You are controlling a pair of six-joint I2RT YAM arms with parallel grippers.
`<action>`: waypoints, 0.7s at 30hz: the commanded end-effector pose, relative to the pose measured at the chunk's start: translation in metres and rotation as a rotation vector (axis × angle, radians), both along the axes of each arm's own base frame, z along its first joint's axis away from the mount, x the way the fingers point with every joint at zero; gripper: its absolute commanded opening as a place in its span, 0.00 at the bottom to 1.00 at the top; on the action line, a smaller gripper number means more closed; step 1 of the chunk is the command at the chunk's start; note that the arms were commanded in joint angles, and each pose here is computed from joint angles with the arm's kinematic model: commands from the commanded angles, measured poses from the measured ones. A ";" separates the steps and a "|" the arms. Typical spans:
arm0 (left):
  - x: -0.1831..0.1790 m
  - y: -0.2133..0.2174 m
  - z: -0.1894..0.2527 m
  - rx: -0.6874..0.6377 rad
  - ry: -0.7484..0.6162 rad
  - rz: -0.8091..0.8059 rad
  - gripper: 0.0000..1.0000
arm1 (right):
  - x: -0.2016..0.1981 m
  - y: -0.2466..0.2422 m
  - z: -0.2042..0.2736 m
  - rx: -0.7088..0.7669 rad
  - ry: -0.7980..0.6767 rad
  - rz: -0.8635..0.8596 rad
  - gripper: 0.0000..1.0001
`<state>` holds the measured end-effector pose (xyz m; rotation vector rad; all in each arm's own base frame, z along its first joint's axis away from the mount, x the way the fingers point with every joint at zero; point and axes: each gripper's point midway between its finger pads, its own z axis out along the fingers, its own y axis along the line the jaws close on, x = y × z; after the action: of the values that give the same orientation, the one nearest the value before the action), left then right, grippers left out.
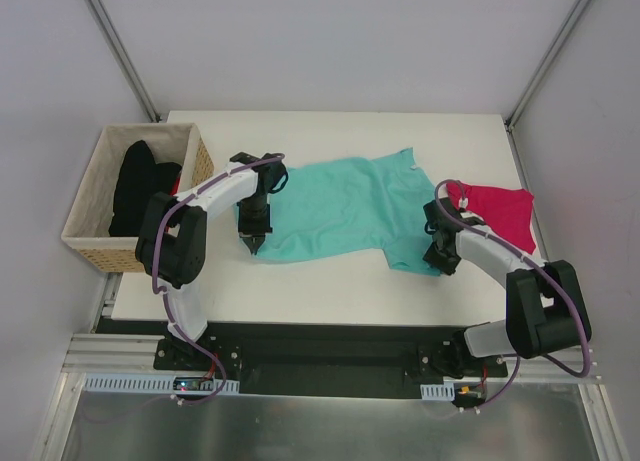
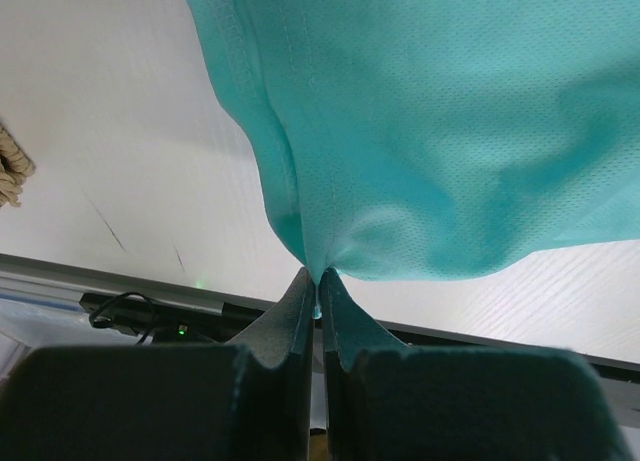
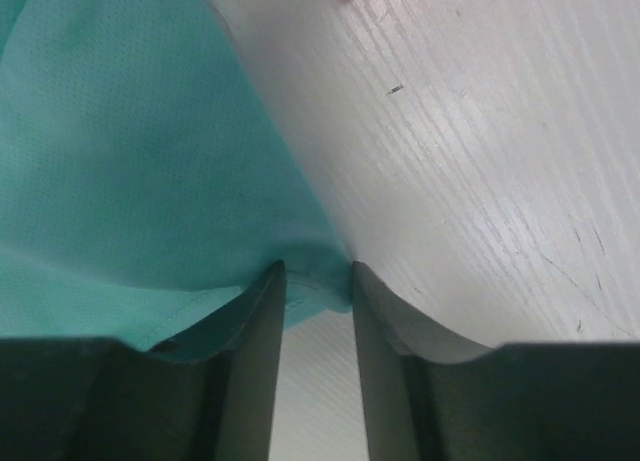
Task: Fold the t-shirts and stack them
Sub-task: Grap the side of the flattened tshirt closest away from the robot with both arms
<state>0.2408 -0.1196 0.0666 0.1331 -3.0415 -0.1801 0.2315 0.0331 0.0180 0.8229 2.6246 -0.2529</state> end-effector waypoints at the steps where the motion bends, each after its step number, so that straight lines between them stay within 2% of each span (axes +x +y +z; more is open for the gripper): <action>1: -0.007 0.006 0.013 0.027 -0.001 0.013 0.00 | -0.003 0.002 -0.005 0.010 -0.002 -0.014 0.28; 5: -0.003 0.005 0.014 0.024 -0.006 0.009 0.00 | -0.004 0.002 -0.005 0.015 -0.005 -0.018 0.02; 13: 0.005 0.002 0.018 0.017 -0.026 0.002 0.00 | 0.006 -0.002 0.013 -0.017 -0.040 -0.017 0.01; 21: 0.030 -0.002 0.042 0.005 -0.145 0.015 0.00 | 0.037 -0.007 0.068 -0.068 -0.150 0.020 0.01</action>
<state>0.2563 -0.1226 0.0814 0.1358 -3.0943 -0.1780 0.2477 0.0320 0.0405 0.8121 2.5725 -0.2544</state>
